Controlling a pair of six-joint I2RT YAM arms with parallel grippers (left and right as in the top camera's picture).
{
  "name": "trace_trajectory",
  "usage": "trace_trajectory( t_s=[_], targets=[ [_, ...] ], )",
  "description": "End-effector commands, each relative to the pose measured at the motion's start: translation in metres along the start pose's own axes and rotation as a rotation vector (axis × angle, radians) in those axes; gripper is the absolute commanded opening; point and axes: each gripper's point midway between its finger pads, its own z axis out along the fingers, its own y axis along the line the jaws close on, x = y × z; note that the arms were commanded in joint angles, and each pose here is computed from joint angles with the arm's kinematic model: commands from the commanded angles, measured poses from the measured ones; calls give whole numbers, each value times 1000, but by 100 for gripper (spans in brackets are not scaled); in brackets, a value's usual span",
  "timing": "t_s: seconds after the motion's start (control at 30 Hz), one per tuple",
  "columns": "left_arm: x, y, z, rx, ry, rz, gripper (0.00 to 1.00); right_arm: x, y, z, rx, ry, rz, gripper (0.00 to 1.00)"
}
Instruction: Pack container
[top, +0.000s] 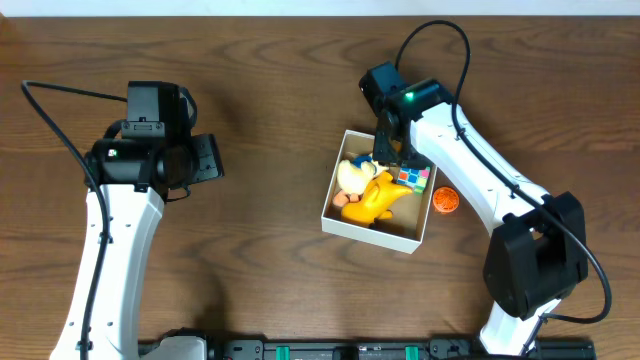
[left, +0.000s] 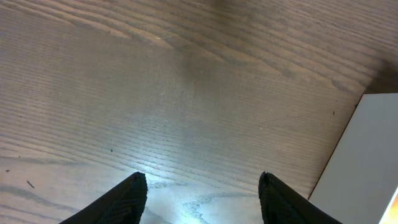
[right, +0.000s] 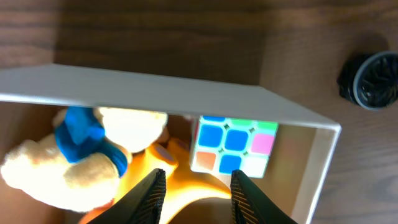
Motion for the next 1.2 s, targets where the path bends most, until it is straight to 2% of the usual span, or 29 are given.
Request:
trace_trajectory(
  t_s=[0.0, 0.07, 0.13, 0.2, 0.3, 0.33, 0.53, 0.67, 1.17],
  targets=[
    [-5, 1, -5, -9, -16, 9, 60, 0, -2, -11, -2, -10, 4, 37],
    [-5, 1, -5, -10, -15, 9, 60, 2, -3, -10, 2, -5, 11, 36],
    [-5, 1, -5, -10, -15, 9, 60, 2, -3, -10, 3, -6, 14, 27],
    [-5, 1, -5, -10, -15, 9, 60, 1, -3, -8, 2, -6, 15, 23],
    [-5, 1, -5, -10, -15, 9, 60, 0, -2, -7, -3, -13, 0, 2],
    [-5, 1, -5, -10, -15, 9, 60, -2, 0, -8, -10, -23, -22, 1],
    [-5, 1, -5, -10, -15, 14, 60, -24, 2, -42, -89, -112, -2, 2],
    [-5, 1, -5, -10, -15, 16, 60, -27, 16, -54, -218, -87, -49, 3],
    [-4, 2, -5, -10, -14, 16, 60, 3, 34, 15, -107, 98, -119, 1]
  ],
)
